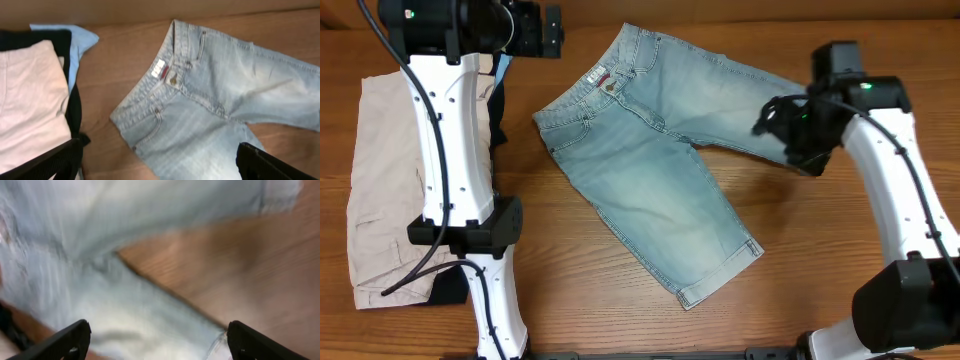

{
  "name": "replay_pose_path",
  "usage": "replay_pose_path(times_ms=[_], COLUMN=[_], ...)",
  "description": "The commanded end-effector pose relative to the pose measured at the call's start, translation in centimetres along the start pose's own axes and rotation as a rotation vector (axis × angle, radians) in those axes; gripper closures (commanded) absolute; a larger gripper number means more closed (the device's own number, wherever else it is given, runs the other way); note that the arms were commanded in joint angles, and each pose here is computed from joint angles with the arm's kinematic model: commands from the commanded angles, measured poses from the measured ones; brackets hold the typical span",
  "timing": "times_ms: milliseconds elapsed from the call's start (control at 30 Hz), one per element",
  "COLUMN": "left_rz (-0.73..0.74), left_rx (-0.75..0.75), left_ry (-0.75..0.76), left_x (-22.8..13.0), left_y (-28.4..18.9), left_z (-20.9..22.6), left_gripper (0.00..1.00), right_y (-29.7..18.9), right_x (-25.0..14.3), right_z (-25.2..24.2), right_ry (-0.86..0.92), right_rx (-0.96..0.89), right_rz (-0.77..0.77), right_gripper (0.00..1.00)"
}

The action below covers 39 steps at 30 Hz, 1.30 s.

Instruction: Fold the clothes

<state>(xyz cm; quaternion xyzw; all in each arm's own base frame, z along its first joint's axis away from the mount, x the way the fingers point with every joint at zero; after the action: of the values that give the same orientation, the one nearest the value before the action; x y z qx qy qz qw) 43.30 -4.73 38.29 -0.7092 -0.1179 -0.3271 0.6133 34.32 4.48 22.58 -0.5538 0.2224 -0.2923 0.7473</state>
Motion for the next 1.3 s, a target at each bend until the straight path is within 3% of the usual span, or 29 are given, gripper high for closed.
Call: replay_pose_path(times_ms=[0, 233, 367, 733, 867, 1267], left_rz=[-0.022, -0.016, -0.014, -0.013, -0.006, 0.087], left_rx=[0.012, 0.030, 0.032, 0.032, 0.031, 0.011], left_ry=[0.040, 0.040, 0.059, 0.063, 0.062, 0.046], left_x=[0.0, 0.0, 0.0, 0.0, -0.1, -1.0], left_y=[-1.6, -1.5, -1.4, -1.4, -1.2, 1.1], left_z=[-0.7, -0.4, -0.5, -0.5, -0.4, -0.2], left_gripper=[0.00, 0.00, 0.00, 0.00, 0.00, 0.00], right_y=[2.6, 6.8, 9.0, 13.7, 14.3, 15.8], right_x=[-3.3, -9.4, -11.0, -11.2, -11.1, -7.5], right_z=[0.6, 1.7, 0.7, -5.8, -6.9, -11.4], right_ry=[-0.082, -0.354, -0.410, -0.256, -0.195, 0.021], right_rx=[-0.076, -0.137, -0.179, -0.313, -0.326, -0.369], right_rz=[0.067, 0.104, 0.107, 0.122, 0.115, 0.145], right_gripper=[0.09, 0.07, 0.08, 0.09, 0.14, 0.21])
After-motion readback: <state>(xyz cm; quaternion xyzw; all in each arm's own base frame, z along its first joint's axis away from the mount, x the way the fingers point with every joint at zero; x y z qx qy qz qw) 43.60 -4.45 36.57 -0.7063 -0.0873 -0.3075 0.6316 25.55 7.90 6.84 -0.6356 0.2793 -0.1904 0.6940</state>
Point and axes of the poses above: each gripper's point midway between its finger pads, its own y axis out along the fingers, its own z axis along the line the jaws close on, x = y × z, the point moved 7 cm from there along -y, back along the fingers, and after that the axes turned 12 degrees about y, right-handed, at the moved point
